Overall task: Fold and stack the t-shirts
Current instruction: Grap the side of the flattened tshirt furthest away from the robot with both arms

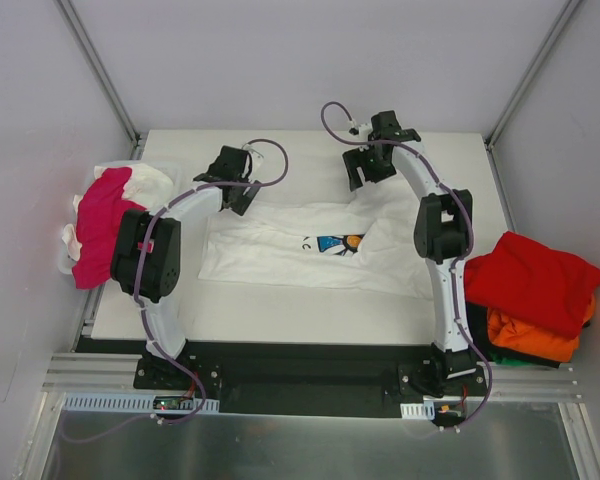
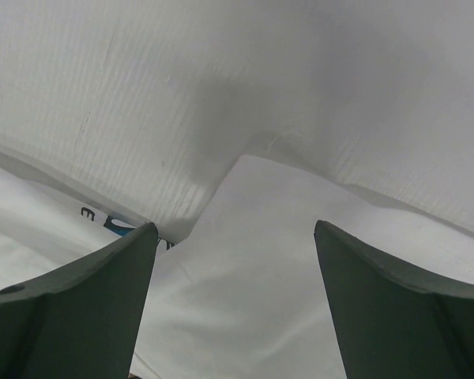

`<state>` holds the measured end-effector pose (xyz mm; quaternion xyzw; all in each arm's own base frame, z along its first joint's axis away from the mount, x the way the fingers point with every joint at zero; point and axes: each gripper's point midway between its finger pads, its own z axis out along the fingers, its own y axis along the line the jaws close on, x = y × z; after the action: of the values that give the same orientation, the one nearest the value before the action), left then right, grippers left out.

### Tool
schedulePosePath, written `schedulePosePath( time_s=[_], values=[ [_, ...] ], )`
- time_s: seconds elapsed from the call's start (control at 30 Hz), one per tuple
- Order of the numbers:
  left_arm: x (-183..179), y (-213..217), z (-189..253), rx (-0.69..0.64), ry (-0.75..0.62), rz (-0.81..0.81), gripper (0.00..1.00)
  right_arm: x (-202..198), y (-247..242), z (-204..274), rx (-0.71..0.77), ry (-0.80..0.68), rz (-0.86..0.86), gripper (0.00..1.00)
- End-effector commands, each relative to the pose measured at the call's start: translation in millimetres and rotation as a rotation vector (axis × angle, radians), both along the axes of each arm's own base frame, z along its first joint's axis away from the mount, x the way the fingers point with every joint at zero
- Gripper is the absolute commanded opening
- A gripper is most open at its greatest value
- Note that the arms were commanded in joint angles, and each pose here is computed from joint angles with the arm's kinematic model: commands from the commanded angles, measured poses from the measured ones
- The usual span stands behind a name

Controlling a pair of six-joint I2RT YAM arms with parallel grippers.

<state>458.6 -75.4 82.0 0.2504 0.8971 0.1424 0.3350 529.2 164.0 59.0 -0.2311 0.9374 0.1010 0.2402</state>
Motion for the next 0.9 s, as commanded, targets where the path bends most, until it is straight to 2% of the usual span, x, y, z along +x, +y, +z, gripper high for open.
schedulePosePath(
  time_s=[0.0,0.2,0.6,0.73,0.87],
  values=[
    [9.7,-1.3,8.3,-0.017,-0.024,0.007,0.82,6.7,-4.2,12.2,-0.052,-0.032,0.017,0.82],
    [8.1,0.1,11.9,-0.014,-0.031,0.008,0.82,-3.2,-9.2,0.7,-0.110,0.015,0.038,0.79],
    [1.2,3.1,19.7,-0.015,-0.044,0.014,0.82,-8.7,-6.3,-2.6,-0.129,0.035,0.066,0.73],
    [0.3,3.5,20.2,-0.016,-0.046,0.017,0.82,-9.8,-3.0,-5.7,-0.146,0.040,0.088,0.66],
    [-2.5,6.0,21.5,-0.005,-0.047,0.016,0.81,-13.3,-1.5,-8.8,-0.166,0.048,0.109,0.50]
  ],
)
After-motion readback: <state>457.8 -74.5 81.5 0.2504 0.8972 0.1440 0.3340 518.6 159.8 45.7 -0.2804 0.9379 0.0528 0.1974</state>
